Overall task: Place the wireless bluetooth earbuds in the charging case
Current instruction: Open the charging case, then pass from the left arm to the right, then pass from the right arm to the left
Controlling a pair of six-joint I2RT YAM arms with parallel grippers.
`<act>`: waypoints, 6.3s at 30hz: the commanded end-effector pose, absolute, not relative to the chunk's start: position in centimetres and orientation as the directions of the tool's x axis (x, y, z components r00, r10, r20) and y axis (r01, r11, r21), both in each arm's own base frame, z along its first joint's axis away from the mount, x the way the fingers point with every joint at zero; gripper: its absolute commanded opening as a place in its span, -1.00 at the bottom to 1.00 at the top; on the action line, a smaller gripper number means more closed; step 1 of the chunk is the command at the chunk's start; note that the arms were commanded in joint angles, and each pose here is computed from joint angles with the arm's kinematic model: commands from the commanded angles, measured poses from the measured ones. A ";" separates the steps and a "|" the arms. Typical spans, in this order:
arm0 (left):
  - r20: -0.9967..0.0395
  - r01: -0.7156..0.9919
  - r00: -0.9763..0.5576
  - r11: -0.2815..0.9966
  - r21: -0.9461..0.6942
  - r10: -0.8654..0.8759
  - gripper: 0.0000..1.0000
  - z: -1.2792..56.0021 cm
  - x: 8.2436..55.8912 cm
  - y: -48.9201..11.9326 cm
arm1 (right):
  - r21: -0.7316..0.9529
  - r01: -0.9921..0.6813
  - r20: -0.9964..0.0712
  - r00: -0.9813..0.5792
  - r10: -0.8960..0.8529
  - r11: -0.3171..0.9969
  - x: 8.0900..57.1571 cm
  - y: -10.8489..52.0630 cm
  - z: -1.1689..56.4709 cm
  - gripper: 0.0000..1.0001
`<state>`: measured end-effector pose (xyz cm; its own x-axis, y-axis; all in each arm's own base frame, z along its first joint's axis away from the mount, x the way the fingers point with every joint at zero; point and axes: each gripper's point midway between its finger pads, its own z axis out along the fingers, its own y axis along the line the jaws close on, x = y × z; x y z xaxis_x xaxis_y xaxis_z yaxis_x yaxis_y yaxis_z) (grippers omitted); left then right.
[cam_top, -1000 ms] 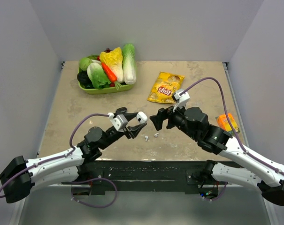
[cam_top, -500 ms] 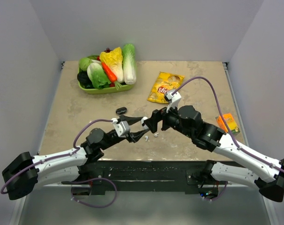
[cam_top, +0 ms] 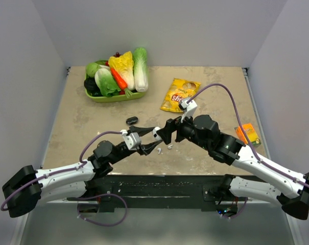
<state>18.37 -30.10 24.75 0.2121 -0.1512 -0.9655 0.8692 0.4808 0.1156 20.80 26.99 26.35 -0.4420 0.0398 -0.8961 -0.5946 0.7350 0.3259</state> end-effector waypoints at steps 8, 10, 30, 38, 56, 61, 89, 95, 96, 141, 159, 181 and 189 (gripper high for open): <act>-0.944 0.850 0.263 0.511 0.129 -0.199 -1.00 27.0 18.5 -29.8 | 0.339 -0.602 -0.897 -0.438 0.056 0.723 21.0 27.6 27.3 0.79; -0.944 0.850 0.261 0.511 0.126 -0.201 -1.00 27.0 18.5 -29.8 | 0.329 -0.590 -0.896 -0.441 0.047 0.737 21.1 27.4 26.8 0.78; -0.943 0.841 0.259 0.529 0.112 -0.212 -1.00 26.9 18.4 -29.1 | 0.303 -0.484 -0.907 -0.412 0.091 0.821 22.1 24.4 27.2 0.75; -0.948 0.838 0.247 0.536 0.104 -0.202 -1.00 26.6 18.7 -29.3 | 0.370 -0.621 -0.917 -0.364 0.164 0.691 20.3 26.3 30.8 0.65; -0.944 0.842 0.255 0.529 0.109 -0.211 -1.00 26.7 18.4 -29.2 | 0.379 -0.600 -0.894 -0.435 0.111 0.704 21.2 28.3 27.8 0.11; -0.943 0.844 0.255 0.525 0.108 -0.214 -1.00 26.7 18.3 -29.3 | 0.391 -0.593 -0.889 -0.442 0.121 0.704 21.5 28.5 27.7 -0.03; -0.980 0.890 0.075 0.456 -0.016 -0.182 0.48 25.0 17.7 -31.1 | 0.140 -0.686 -0.970 -0.240 -0.041 0.715 21.6 26.0 30.1 -1.00; -0.981 0.893 0.033 0.447 -0.057 -0.191 1.00 25.5 17.4 -30.9 | 0.081 -0.744 -0.982 -0.174 -0.076 0.664 20.3 25.8 31.4 -1.00; -0.979 0.893 0.039 0.447 -0.056 -0.201 1.00 26.1 17.3 -30.7 | 0.074 -0.748 -0.982 -0.170 -0.082 0.660 20.2 25.8 31.4 -1.00; -0.967 0.998 -0.059 0.009 -0.063 -0.247 0.00 27.7 12.9 -32.5 | -0.044 -0.874 -0.978 -0.062 -0.201 0.483 16.0 28.0 31.4 -1.00; -0.964 0.997 -0.071 0.003 -0.074 -0.258 0.11 28.0 12.7 -32.4 | -0.037 -0.874 -0.977 -0.071 -0.203 0.484 16.0 28.1 31.0 -1.00; -0.961 0.996 -0.086 -0.034 -0.080 -0.263 -0.94 27.4 12.2 -32.6 | -0.012 -0.870 -0.978 -0.092 -0.186 0.493 16.0 28.2 30.9 -1.00; -0.944 0.995 -0.095 -0.035 -0.089 -0.315 -1.00 27.2 11.8 -31.9 | 0.023 -0.868 -0.981 -0.115 -0.154 0.497 16.0 28.5 31.5 -0.90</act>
